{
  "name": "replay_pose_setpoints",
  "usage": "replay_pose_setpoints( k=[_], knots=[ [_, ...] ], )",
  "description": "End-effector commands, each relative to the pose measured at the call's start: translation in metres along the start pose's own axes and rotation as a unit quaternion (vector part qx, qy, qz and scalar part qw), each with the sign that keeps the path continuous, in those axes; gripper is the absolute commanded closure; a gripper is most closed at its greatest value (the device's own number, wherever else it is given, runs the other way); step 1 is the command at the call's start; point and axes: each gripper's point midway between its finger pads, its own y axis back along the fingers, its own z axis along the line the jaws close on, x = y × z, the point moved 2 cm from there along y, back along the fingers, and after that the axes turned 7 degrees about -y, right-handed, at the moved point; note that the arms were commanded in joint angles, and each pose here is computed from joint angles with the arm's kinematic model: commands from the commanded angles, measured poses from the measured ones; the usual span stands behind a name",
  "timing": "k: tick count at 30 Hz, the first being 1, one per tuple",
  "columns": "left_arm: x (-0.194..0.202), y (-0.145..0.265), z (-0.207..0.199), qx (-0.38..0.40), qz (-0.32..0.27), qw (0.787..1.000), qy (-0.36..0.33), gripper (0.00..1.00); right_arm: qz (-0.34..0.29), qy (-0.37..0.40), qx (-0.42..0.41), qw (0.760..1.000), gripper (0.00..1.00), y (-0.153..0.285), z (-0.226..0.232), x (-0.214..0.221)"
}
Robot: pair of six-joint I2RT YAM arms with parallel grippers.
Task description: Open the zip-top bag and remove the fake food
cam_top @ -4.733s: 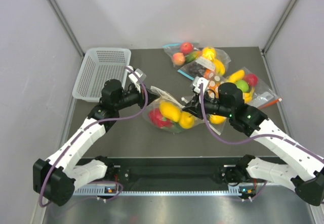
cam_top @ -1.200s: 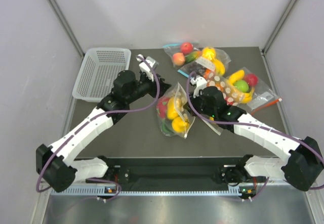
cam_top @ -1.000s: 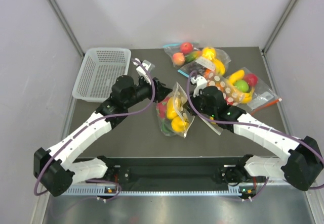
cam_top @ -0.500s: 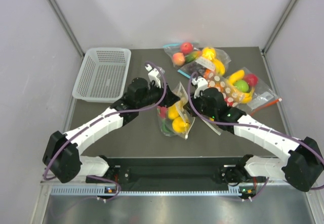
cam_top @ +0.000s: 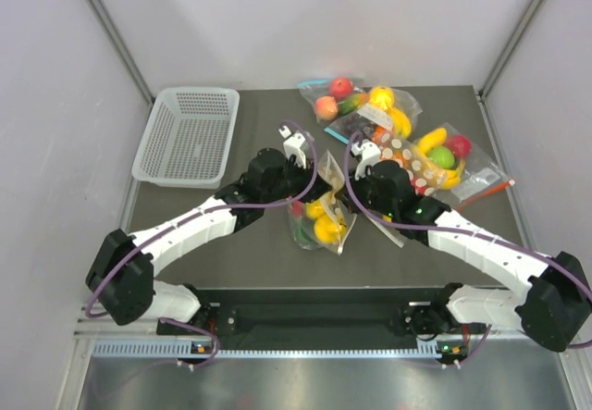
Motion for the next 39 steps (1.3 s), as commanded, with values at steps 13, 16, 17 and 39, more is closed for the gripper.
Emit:
replay_pose_setpoints(
  k=[13, 16, 17, 39],
  knots=[
    [-0.051, -0.006, -0.049, 0.106, -0.064, 0.991, -0.050, 1.00, -0.153, 0.034, 0.106, 0.982, 1.00, 0.087, -0.013, -0.098],
    [-0.044, -0.004, -0.044, 0.098, -0.060, 0.992, -0.054, 1.00, -0.162, 0.041, 0.119, 0.979, 1.00, 0.104, -0.014, -0.106],
    [-0.033, -0.005, -0.037, 0.088, -0.050, 0.994, -0.050, 1.00, -0.160, 0.042, 0.117, 0.979, 1.00, 0.104, -0.014, -0.106],
    [0.082, 0.070, 0.075, -0.196, 0.107, 0.974, 0.031, 1.00, -0.024, 0.002, 0.016, 1.000, 1.00, -0.022, 0.034, 0.005]
  ],
)
